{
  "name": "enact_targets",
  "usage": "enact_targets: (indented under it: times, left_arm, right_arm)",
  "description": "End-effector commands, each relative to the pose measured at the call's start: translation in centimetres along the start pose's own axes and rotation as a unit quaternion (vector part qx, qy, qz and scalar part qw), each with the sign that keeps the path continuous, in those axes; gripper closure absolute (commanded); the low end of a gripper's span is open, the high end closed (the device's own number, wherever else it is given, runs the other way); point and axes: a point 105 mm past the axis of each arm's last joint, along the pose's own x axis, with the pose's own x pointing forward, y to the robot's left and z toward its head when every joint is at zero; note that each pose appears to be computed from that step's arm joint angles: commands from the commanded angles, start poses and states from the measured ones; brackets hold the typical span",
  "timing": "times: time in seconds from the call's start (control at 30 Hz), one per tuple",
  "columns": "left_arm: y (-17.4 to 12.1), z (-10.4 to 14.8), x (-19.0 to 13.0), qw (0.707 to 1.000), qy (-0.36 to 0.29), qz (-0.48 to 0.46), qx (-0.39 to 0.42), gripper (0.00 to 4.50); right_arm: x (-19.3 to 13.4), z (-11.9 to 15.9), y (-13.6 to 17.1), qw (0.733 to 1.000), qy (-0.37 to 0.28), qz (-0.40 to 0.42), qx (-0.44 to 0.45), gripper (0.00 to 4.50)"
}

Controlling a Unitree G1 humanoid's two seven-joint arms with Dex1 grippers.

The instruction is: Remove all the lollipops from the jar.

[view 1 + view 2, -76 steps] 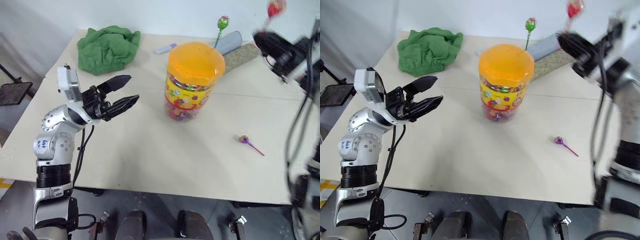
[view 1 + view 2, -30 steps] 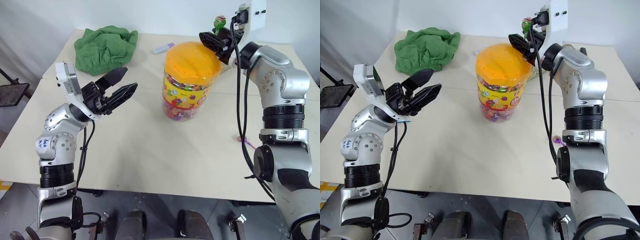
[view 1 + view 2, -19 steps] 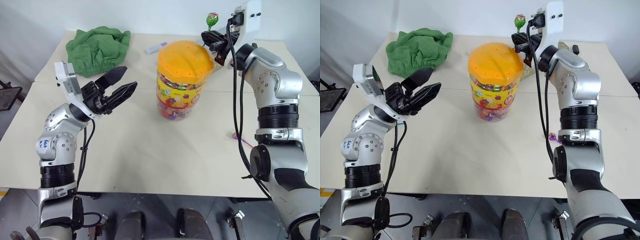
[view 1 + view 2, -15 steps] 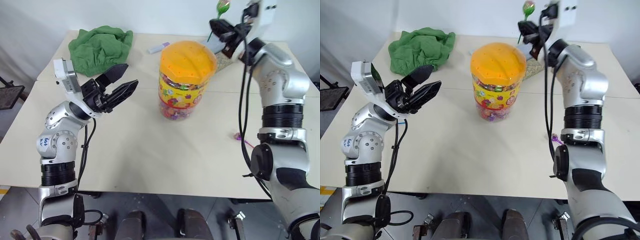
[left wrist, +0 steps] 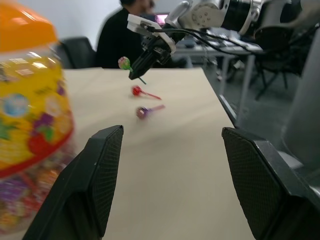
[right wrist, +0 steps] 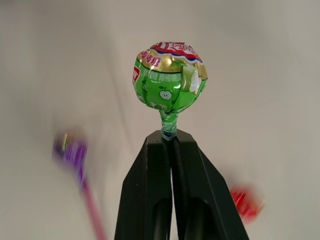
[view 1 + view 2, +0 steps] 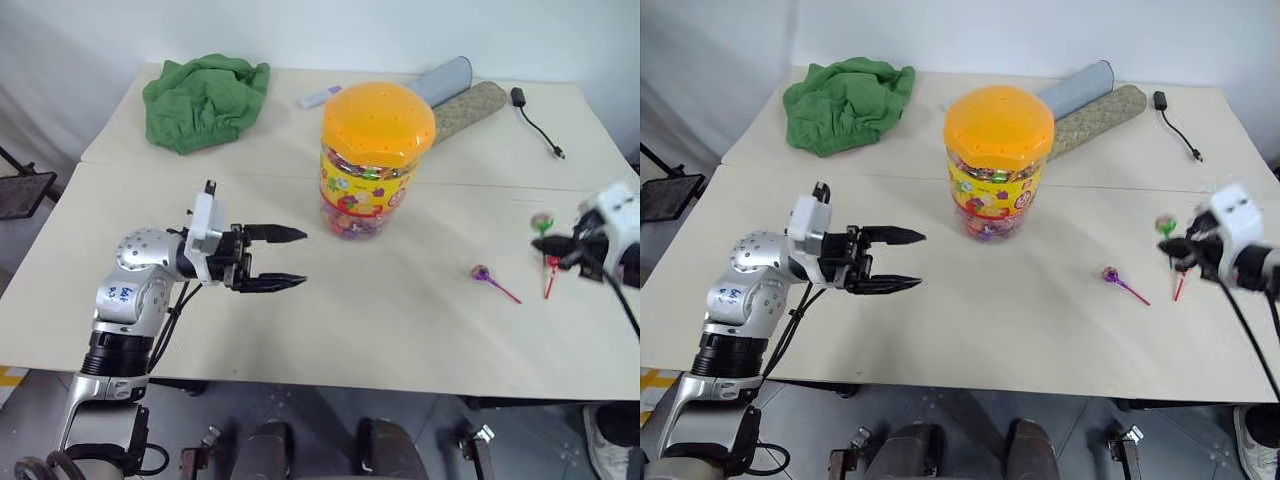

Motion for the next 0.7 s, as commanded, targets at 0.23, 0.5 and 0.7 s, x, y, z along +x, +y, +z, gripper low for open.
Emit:
enact_targets:
  times: [0.23,0.5,0.7]
  left_arm:
    - [-0.5,-1.0,-1.5,0.999,0.043,0.008,-0.008,1.13]
    - [0.9,-1.1,-5.3,0.990,0.082,0.116,-0.023,1.13]
    - [0.1,-3.2,-11.4,0.959,0.134,0.249,-0.030,1.13]
  right_arm:
    - [-1.1,-2.2,-0.3,0.998,-0.003,-0.056,-0.010,3.80]
    - [-4.3,1.9,-0.4,0.995,-0.075,-0.018,-0.060,1.05]
    - [-7.0,6.3,9.2,0.919,-0.301,0.231,-0.103,0.01]
